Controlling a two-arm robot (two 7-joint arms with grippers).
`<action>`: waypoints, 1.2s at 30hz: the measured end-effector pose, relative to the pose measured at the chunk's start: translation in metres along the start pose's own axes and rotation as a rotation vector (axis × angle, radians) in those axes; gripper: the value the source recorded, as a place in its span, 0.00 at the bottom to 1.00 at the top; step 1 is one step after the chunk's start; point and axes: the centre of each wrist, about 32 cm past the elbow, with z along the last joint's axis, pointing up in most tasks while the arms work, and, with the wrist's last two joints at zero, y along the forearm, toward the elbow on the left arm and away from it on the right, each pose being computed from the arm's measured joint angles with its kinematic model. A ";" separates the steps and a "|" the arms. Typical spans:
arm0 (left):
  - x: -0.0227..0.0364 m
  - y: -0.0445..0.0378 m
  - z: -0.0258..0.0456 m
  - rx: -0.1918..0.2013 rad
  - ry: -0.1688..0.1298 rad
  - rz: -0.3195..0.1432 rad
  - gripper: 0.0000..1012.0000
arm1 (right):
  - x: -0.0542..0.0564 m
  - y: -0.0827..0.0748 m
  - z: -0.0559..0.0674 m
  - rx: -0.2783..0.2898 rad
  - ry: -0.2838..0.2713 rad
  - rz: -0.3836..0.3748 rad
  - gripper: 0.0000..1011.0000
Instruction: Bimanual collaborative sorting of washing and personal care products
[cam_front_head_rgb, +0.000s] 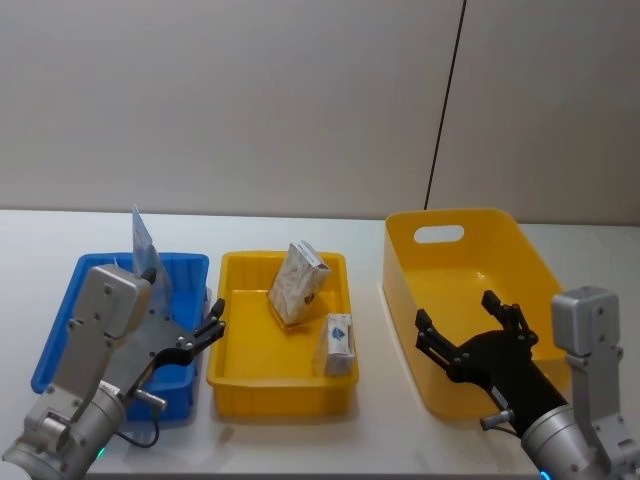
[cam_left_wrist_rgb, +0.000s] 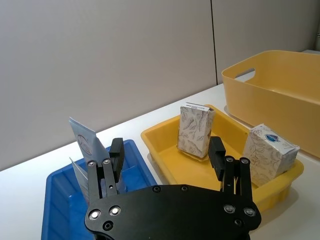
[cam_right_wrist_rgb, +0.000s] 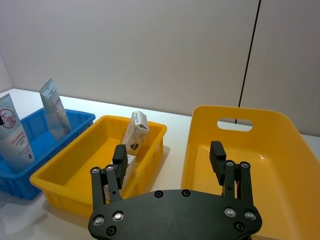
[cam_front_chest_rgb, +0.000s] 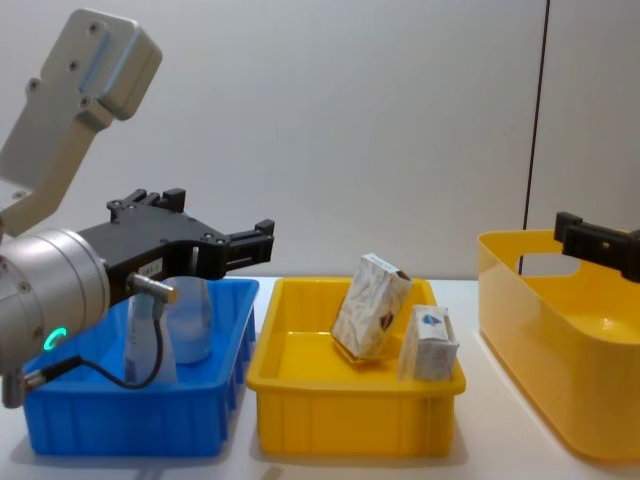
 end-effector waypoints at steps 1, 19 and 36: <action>0.0000 0.0000 0.0000 0.000 0.000 0.000 0.99 | 0.000 0.000 0.000 0.000 0.000 0.000 0.99; 0.0000 0.0000 0.0000 0.000 0.000 0.000 0.99 | -0.019 0.014 0.001 -0.085 0.012 0.008 0.99; 0.0000 0.0000 0.0000 0.000 0.000 0.000 0.99 | -0.051 0.046 -0.004 -0.237 0.074 0.027 0.99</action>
